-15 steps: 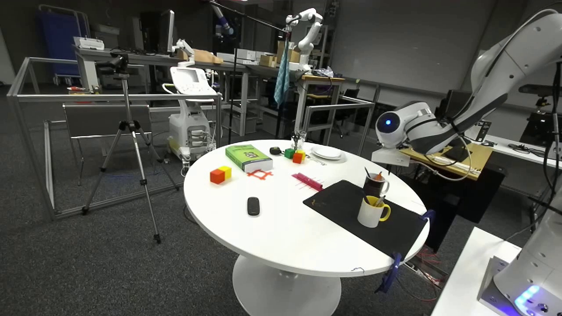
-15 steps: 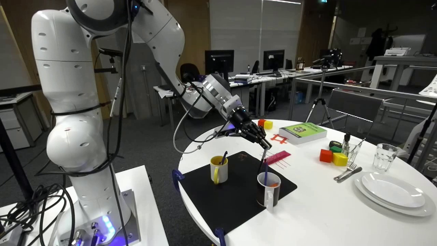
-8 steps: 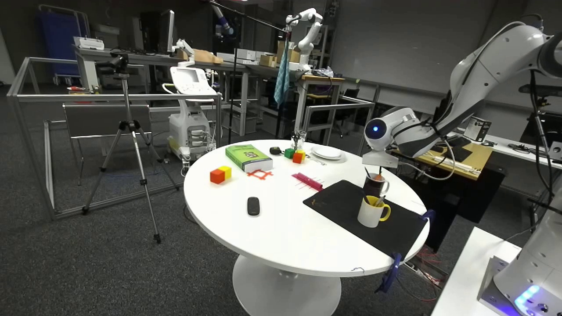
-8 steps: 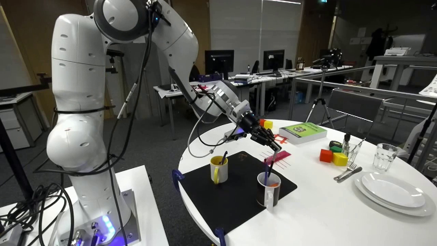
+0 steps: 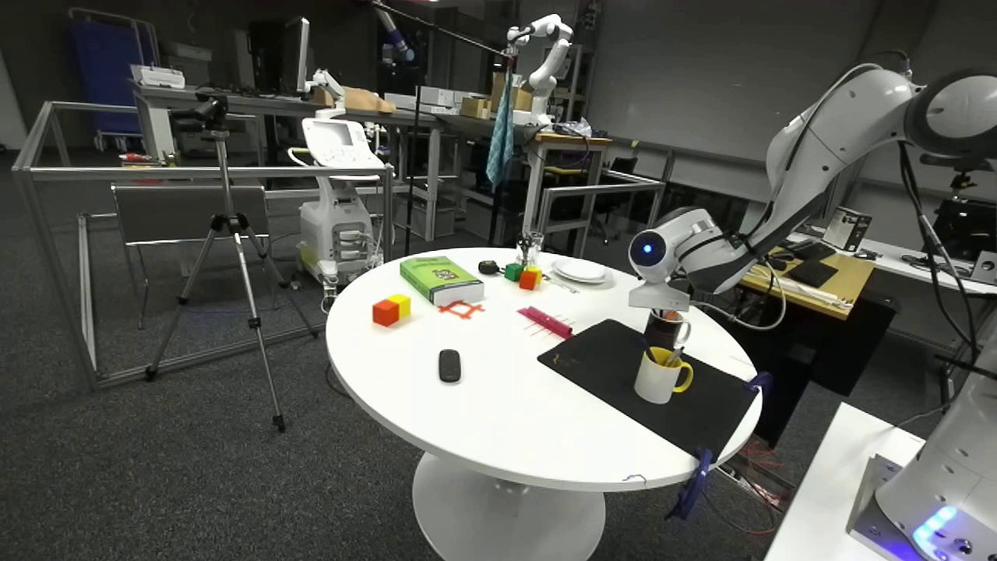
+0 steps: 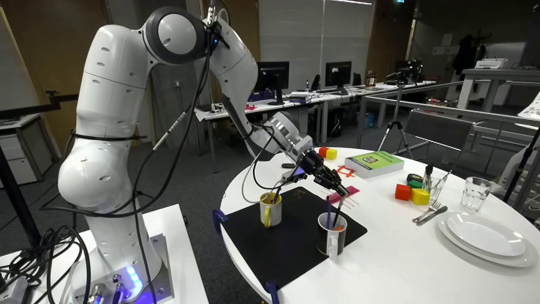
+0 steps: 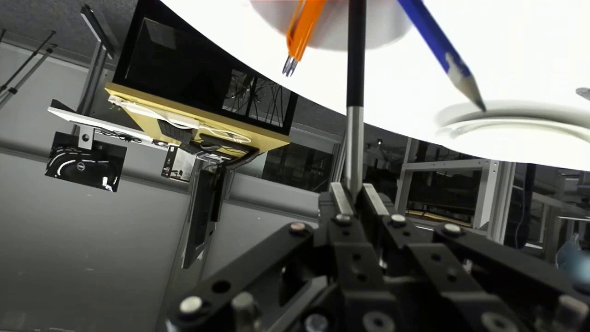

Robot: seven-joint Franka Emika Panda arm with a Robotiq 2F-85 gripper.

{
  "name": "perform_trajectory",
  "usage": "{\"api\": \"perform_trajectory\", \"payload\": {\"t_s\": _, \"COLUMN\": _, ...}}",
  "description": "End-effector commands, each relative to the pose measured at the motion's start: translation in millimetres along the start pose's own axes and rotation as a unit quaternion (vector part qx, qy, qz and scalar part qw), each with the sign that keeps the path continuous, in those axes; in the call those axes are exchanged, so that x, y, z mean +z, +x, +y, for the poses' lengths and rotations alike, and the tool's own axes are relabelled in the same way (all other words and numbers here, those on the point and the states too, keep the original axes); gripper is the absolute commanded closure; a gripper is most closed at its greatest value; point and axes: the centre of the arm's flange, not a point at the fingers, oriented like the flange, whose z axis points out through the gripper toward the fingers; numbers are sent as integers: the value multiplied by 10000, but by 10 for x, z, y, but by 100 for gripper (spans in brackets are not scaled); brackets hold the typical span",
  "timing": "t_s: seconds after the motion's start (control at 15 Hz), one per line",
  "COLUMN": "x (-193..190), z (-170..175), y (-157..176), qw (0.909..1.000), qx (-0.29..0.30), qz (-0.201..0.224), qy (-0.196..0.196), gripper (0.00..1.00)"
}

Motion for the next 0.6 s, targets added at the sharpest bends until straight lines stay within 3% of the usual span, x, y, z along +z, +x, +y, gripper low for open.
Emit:
{"api": "perform_trajectory", "payload": {"t_s": 0.0, "x": 71, "z": -126, "y": -119, "qw": 9998, "qx": -107, "qz": 173, "qy": 28, "gripper": 97}}
{"api": "perform_trajectory", "payload": {"t_s": 0.07, "x": 80, "z": -133, "y": -168, "qw": 9998, "qx": -148, "qz": 161, "qy": 26, "gripper": 75}}
{"api": "perform_trajectory", "payload": {"t_s": 0.13, "x": 84, "z": -137, "y": -221, "qw": 9997, "qx": -198, "qz": 119, "qy": 31, "gripper": 64}}
{"api": "perform_trajectory", "payload": {"t_s": 0.53, "x": 3, "z": -93, "y": -263, "qw": 9997, "qx": -243, "qz": -19, "qy": 55, "gripper": 20}}
